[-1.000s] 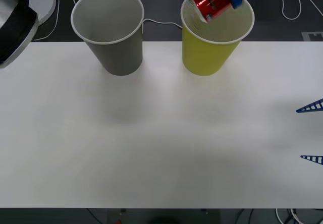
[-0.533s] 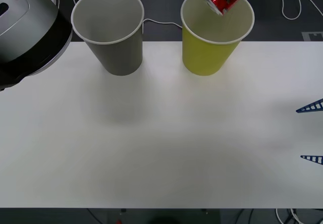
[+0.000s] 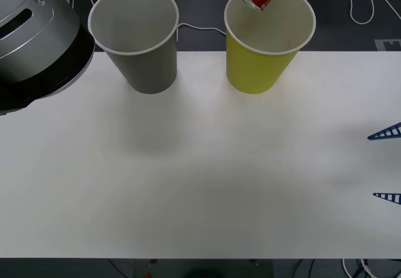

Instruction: Put the can into the green bin and the plastic bottle into the gray bin

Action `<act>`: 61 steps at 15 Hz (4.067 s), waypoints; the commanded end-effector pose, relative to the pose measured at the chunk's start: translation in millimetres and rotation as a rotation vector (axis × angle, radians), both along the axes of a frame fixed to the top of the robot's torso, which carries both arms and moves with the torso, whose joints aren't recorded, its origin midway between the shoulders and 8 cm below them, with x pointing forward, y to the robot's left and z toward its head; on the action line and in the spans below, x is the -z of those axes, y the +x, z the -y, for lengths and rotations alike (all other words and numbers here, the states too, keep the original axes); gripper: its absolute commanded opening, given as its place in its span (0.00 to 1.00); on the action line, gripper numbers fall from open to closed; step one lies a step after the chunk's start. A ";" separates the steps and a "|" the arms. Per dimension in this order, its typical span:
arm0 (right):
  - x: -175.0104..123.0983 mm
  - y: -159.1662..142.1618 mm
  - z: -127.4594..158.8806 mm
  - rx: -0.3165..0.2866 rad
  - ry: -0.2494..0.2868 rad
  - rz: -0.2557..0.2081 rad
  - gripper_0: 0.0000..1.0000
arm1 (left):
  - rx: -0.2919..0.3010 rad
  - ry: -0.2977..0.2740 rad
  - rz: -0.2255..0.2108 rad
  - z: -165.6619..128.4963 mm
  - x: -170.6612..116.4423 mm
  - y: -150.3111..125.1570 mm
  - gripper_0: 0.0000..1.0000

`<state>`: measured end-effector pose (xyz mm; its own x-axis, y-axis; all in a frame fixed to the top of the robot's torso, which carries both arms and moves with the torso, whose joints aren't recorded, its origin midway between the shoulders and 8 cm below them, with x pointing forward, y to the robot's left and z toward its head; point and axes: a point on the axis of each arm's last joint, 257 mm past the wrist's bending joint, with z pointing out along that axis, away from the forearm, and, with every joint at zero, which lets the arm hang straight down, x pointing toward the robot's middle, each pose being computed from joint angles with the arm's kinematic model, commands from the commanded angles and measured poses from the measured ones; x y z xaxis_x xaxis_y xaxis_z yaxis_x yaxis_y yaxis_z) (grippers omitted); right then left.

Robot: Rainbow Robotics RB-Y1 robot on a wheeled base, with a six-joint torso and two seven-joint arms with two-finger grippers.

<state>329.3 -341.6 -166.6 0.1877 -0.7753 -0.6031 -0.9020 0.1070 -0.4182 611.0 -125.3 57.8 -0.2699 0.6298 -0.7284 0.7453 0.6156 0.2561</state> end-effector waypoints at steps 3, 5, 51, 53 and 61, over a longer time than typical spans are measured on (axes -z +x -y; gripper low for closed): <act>0.0 0.0 0.0 0.000 0.000 0.000 1.00 | 0.032 0.010 0.009 5.4 -1.8 -4.3 0.63; 0.0 0.0 0.0 0.000 0.000 0.000 1.00 | 0.038 0.003 0.009 8.2 -4.7 -6.5 1.00; 0.0 0.0 0.0 0.000 0.000 0.000 1.00 | 0.658 0.206 0.142 -373.1 165.9 -212.2 1.00; 0.0 0.0 0.0 0.000 0.000 0.000 1.00 | 0.657 0.217 0.150 -377.0 173.7 -222.7 1.00; 0.0 0.0 0.0 0.000 0.000 0.000 1.00 | 0.650 0.293 0.141 -395.9 183.9 -240.6 1.00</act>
